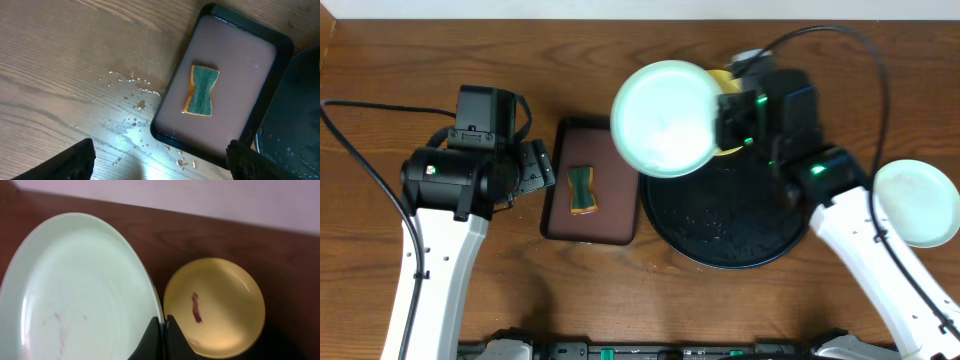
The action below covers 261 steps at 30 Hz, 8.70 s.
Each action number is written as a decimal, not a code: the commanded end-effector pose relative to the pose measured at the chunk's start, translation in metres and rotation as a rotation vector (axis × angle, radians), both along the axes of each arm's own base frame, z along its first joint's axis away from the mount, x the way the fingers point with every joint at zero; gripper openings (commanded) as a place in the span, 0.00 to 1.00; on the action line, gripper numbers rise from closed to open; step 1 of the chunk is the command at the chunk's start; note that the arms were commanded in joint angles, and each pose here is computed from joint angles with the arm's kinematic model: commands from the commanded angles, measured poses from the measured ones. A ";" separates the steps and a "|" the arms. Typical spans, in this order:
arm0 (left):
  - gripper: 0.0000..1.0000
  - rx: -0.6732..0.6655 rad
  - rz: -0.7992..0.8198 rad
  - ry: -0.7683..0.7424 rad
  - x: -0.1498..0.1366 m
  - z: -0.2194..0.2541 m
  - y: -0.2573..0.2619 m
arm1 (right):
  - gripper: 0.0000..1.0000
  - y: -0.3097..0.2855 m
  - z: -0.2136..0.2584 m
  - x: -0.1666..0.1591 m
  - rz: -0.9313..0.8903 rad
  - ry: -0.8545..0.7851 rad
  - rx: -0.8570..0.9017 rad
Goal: Clean dirty plates on tray and stack at the side
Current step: 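Carry the plate right and stack it on the cleaned plate, then grip the yellow plate rim with the right gripper and pull it centered, then grasp the sponge from the small tray with the left gripper, then scrub the yellow plate with the sponge in the left gripper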
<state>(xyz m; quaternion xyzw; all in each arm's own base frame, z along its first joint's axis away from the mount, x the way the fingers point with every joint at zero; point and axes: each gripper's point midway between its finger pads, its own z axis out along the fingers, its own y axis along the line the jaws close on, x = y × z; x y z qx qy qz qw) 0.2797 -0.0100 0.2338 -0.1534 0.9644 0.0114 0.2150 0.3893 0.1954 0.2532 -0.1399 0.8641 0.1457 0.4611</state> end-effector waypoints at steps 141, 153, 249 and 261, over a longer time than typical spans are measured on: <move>0.55 -0.151 -0.085 0.422 0.029 -0.205 -0.062 | 0.18 -0.153 -0.246 -0.036 -0.320 0.901 -0.168; 0.25 -0.013 -0.095 0.416 0.045 -0.248 -0.059 | 0.18 -0.153 -0.246 -0.037 -0.328 0.905 -0.164; 0.08 -0.152 -0.339 0.255 0.079 -0.084 -0.155 | 0.01 -0.144 -0.247 -0.046 -0.300 0.934 -0.186; 0.07 -0.301 -0.492 0.113 0.064 -0.153 -0.304 | 0.01 -0.144 -0.247 -0.047 -0.300 0.935 -0.186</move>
